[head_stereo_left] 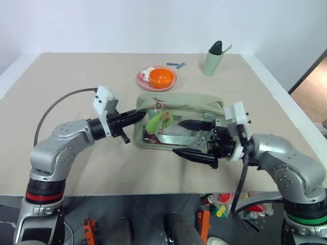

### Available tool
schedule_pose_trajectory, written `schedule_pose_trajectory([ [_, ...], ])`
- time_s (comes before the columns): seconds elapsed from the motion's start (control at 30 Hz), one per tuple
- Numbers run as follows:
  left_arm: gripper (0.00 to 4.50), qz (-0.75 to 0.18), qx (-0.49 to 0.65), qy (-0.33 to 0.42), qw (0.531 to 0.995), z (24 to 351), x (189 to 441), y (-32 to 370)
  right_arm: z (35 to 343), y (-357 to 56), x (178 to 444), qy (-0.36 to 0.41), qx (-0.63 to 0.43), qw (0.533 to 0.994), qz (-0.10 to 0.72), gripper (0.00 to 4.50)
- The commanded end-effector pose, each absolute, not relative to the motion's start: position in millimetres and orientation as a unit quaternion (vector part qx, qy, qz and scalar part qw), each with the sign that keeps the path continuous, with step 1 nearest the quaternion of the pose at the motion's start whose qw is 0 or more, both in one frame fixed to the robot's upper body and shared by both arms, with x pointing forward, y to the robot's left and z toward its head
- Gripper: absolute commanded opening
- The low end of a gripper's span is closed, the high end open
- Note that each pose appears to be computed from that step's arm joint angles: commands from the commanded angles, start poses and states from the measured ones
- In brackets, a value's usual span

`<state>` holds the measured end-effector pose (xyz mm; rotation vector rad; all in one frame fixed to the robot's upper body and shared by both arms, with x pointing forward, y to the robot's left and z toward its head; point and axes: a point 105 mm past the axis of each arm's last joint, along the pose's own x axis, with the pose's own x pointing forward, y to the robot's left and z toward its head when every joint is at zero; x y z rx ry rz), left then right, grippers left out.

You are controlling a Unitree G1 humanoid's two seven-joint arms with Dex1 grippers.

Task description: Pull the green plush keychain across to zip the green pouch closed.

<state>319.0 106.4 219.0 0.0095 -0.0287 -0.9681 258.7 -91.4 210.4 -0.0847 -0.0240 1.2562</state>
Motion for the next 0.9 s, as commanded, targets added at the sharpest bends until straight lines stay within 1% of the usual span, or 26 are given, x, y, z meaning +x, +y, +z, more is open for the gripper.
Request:
schedule_pose_trajectory([
  [0.03,0.0,-0.46,0.006,-0.056,0.886,241.4,308.9,107.3,211.8,-91.4,270.2,-0.023,-0.044,0.828,0.558,4.47],
  [0.13,0.0,-0.453,0.0,-0.053,0.89,240.2,307.6,109.4,212.0,-89.8,282.5,-0.026,-0.036,0.84,0.541,4.47],
  [0.23,0.0,-0.438,-0.001,-0.044,0.898,230.1,309.2,115.4,217.8,-89.1,294.2,-0.037,-0.032,0.845,0.532,4.47],
  [0.37,0.0,-0.423,-0.003,-0.041,0.905,221.4,311.8,116.2,221.4,-78.5,297.7,-0.05,-0.031,0.839,0.541,4.47],
  [0.57,0.0,-0.422,-0.007,-0.046,0.906,219.9,312.0,110.6,218.8,-65.3,305.7,-0.055,-0.024,0.838,0.542,4.47],
  [0.7,0.0,-0.428,-0.006,-0.049,0.902,220.5,310.7,106.6,212.6,-61.6,316.1,-0.042,-0.023,0.848,0.528,4.47],
  [0.9,0.0,-0.43,-0.009,-0.05,0.902,220.9,310.2,104.6,211.3,-58.4,326.7,-0.035,-0.011,0.857,0.515,4.47],
])
